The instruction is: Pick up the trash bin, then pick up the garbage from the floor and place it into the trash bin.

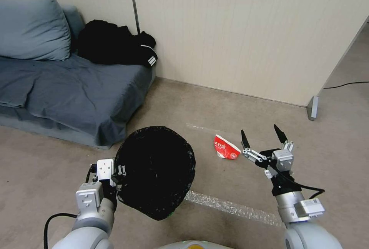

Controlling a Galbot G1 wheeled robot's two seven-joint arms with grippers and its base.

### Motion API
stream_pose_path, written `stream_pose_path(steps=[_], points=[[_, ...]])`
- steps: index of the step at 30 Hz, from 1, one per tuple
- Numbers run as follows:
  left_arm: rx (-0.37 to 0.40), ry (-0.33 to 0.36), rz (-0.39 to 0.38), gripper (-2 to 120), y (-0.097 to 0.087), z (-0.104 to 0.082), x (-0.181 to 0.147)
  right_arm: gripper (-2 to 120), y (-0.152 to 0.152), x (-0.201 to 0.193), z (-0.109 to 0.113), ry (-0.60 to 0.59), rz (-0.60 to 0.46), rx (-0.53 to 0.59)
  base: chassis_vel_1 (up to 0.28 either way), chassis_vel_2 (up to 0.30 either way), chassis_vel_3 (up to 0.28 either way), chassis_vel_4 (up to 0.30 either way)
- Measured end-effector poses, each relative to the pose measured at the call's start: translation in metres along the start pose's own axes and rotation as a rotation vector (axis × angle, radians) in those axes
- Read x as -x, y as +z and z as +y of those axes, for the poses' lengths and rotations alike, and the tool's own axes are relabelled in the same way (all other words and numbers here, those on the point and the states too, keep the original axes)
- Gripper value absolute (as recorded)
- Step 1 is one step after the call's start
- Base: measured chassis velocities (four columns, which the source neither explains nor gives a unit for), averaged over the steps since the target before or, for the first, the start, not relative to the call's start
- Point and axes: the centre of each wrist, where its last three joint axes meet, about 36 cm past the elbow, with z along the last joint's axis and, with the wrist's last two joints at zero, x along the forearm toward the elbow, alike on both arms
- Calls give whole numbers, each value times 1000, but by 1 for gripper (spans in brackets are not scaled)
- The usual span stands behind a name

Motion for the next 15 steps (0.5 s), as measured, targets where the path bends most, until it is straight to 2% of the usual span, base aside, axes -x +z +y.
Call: stream_pose_path(steps=[3, 5, 6, 7, 9, 11, 13, 15], points=[[5, 13, -2, 3, 2, 0, 4, 100, 11, 13, -8, -16, 35, -9, 0, 0, 0, 0], [5, 14, 3, 3, 5, 1, 6, 100, 23, 28, -13, -38, 80, -8, 0, 0, 0, 0], [4, 10, 4, 3, 7, 1, 7, 100, 37, 42, -16, -62, 139, 4, 0, 0, 0, 0], [4, 10, 4, 3, 7, 1, 7, 100, 37, 42, -16, -62, 139, 4, 0, 0, 0, 0], [1, 3, 7, 3, 9, 1, 7, 100, 54, 55, -19, -100, 200, 19, 0, 0, 0, 0], [-2, -9, 21, 3, 13, 2, 7, 100, 86, 81, -18, -169, 294, 39, 0, 0, 0, 0], [-2, -11, 24, 3, 14, 2, 8, 100, 91, 85, -17, -178, 307, 41, 0, 0, 0, 0], [-1, -18, 33, 3, 16, 2, 9, 100, 113, 101, -18, -220, 361, 45, 0, 0, 0, 0]])
